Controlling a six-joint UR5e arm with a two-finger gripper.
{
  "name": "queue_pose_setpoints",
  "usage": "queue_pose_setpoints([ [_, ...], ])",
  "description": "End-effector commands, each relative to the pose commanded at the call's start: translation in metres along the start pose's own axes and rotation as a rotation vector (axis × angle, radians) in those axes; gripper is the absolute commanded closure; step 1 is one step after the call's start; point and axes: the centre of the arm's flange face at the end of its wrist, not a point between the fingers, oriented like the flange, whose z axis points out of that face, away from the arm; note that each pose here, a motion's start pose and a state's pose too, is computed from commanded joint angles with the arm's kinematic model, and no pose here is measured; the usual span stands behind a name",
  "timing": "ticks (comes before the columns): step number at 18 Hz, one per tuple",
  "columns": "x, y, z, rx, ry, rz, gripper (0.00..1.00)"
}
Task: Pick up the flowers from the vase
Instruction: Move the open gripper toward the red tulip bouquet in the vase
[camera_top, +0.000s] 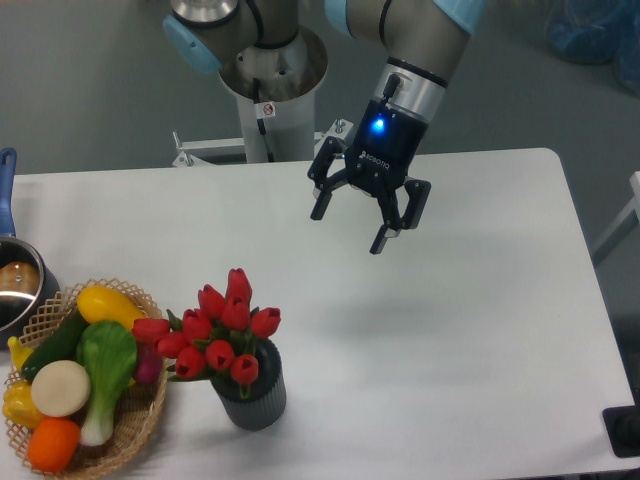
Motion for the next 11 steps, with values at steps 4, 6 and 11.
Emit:
queue_pose_setpoints([
  [4,-0.007,-0.007,0.009,0.125,0.054,-0.057,0.00],
  [6,-0.008,-0.005,0.016,0.151,0.074,-0.068,0.00],
  [11,-0.003,0.004,0.056,0.140,0.140,-0.018,0.00],
])
